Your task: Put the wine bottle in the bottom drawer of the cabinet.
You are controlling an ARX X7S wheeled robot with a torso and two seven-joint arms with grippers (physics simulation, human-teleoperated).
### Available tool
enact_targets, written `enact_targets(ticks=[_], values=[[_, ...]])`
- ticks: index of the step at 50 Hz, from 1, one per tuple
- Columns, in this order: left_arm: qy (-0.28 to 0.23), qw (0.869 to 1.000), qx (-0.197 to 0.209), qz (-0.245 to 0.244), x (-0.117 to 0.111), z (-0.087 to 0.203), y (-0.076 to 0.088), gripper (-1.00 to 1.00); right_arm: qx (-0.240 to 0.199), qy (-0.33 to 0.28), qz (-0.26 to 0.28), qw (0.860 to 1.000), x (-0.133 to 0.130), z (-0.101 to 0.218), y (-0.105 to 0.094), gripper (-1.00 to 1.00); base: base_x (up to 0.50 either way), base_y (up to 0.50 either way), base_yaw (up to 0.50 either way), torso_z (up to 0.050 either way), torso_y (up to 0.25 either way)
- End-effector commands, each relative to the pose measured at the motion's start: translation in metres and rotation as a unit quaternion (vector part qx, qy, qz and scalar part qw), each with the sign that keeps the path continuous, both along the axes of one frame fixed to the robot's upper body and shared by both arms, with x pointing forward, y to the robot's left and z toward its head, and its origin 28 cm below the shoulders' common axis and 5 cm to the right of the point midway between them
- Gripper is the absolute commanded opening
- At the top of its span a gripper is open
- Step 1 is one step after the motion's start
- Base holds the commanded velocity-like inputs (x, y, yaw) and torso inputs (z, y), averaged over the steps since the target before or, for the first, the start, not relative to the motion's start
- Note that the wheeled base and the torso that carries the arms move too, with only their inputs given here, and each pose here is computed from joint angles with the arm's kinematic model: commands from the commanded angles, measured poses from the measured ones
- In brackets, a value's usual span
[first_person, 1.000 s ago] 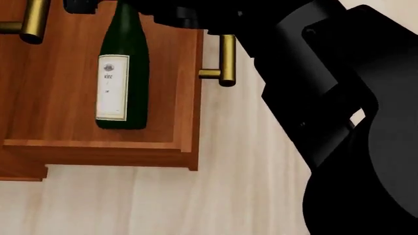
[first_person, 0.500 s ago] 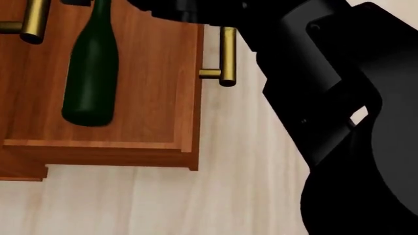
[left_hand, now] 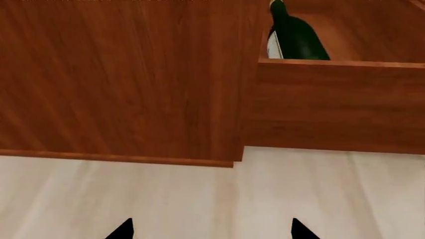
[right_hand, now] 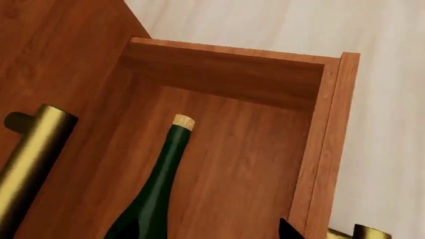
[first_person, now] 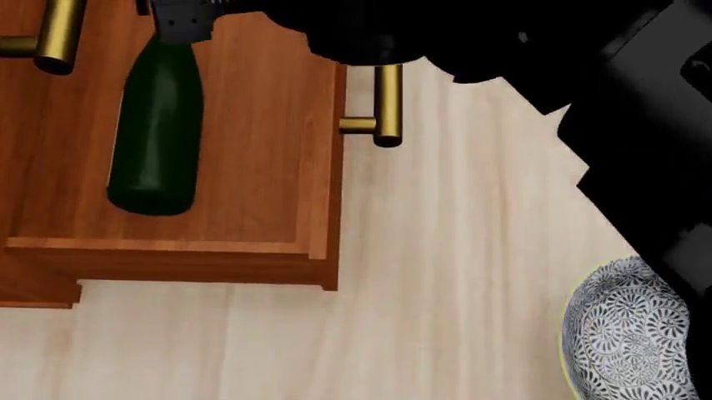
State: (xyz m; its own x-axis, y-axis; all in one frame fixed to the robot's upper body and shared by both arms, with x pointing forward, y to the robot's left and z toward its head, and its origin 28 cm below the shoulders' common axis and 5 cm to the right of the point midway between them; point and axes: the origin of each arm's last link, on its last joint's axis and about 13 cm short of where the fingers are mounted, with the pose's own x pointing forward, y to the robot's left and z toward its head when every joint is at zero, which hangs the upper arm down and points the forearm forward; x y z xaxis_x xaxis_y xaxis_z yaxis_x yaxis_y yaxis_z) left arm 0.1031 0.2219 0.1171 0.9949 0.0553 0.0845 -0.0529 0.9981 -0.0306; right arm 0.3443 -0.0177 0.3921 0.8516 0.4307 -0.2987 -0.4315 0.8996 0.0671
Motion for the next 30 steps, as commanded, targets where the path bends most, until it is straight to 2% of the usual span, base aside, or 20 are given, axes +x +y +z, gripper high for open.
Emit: enact_targets(ticks=[1,20,29,30], values=[[-0.001,1.000,0.001,-0.001,0.000,0.000,0.000,1.00,-0.024,-0.033,-0.015,0.999,-0.021,0.005,-0.018,1.00,0.00,0.00,0.00,0.000,0.000],[0.000,1.000,0.002,0.000,-0.001,0.000,-0.001,1.00,-0.017,-0.076,-0.002,0.997,-0.055,0.018,-0.034,1.00,0.00,0.00,0.00,0.000,0.000],[0.000,1.000,0.002,0.002,-0.001,0.001,0.000,1.00,-0.007,-0.099,-0.006,0.995,-0.079,0.017,-0.048,1.00,0.00,0.00,0.00,0.000,0.000],[-0.001,1.000,0.003,0.002,-0.001,0.001,0.000,1.00,-0.028,-0.115,-0.014,0.993,-0.082,0.017,-0.050,1.00,0.00,0.00,0.00,0.000,0.000]])
